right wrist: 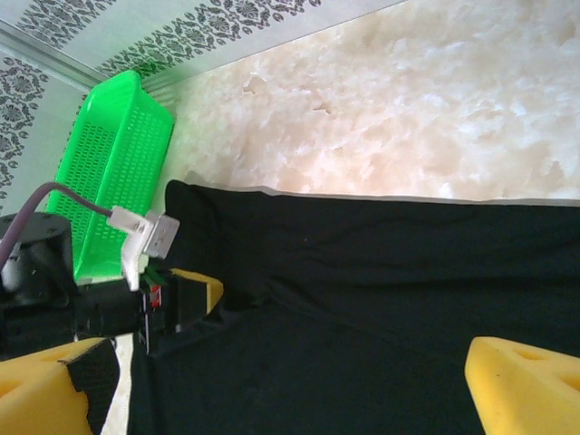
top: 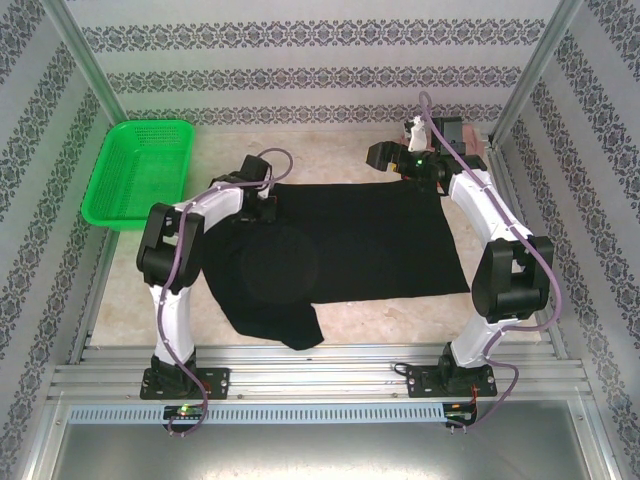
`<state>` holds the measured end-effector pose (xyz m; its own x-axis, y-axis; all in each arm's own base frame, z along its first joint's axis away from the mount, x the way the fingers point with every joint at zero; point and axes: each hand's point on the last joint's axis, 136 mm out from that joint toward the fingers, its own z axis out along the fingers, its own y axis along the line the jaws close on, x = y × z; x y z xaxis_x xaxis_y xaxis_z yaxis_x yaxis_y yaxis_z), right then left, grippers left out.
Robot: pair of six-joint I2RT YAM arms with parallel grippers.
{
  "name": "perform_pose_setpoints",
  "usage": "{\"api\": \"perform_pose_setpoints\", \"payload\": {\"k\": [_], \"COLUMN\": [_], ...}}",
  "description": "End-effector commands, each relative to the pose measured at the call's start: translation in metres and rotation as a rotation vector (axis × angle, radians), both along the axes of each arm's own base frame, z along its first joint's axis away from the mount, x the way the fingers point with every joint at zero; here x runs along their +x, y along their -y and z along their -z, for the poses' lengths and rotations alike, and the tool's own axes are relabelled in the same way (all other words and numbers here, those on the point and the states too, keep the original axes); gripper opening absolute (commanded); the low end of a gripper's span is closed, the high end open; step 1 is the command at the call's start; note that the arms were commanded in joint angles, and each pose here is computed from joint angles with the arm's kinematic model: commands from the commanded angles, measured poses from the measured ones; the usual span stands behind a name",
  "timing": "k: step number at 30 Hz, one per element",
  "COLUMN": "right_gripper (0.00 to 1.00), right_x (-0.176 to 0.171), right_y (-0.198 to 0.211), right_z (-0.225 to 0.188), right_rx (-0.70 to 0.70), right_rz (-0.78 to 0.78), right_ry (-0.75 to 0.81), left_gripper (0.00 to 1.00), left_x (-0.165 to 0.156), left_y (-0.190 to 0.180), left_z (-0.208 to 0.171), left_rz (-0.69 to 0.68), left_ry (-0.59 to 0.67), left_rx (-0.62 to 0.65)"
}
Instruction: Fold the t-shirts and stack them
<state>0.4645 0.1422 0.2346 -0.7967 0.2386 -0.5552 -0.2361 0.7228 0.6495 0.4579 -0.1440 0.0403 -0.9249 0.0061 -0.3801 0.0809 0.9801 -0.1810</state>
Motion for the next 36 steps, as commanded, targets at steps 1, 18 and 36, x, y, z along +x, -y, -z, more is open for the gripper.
{"api": "perform_pose_setpoints", "payload": {"k": [1,18,36], "right_gripper": [0.98,0.98,0.98], "right_x": [0.007,0.008,0.009], "right_y": [-0.001,0.002,0.021], "right_z": [-0.003,0.01,0.037], "right_rx": [-0.002,-0.017,-0.045], "right_rz": [0.007,0.021,0.089], "right_ry": [0.005,-0.031,-0.121], "left_gripper": [0.0,0.0,0.46], "left_x": [-0.007,-0.05,-0.103], "left_y": [0.003,0.061,0.114], "left_z": [-0.015,-0.014,-0.052], "left_rz": [0.03,0.152,0.312], "left_ry": [0.052,0.051,0.044], "left_rx": [0.016,-0.034,-0.349]}}
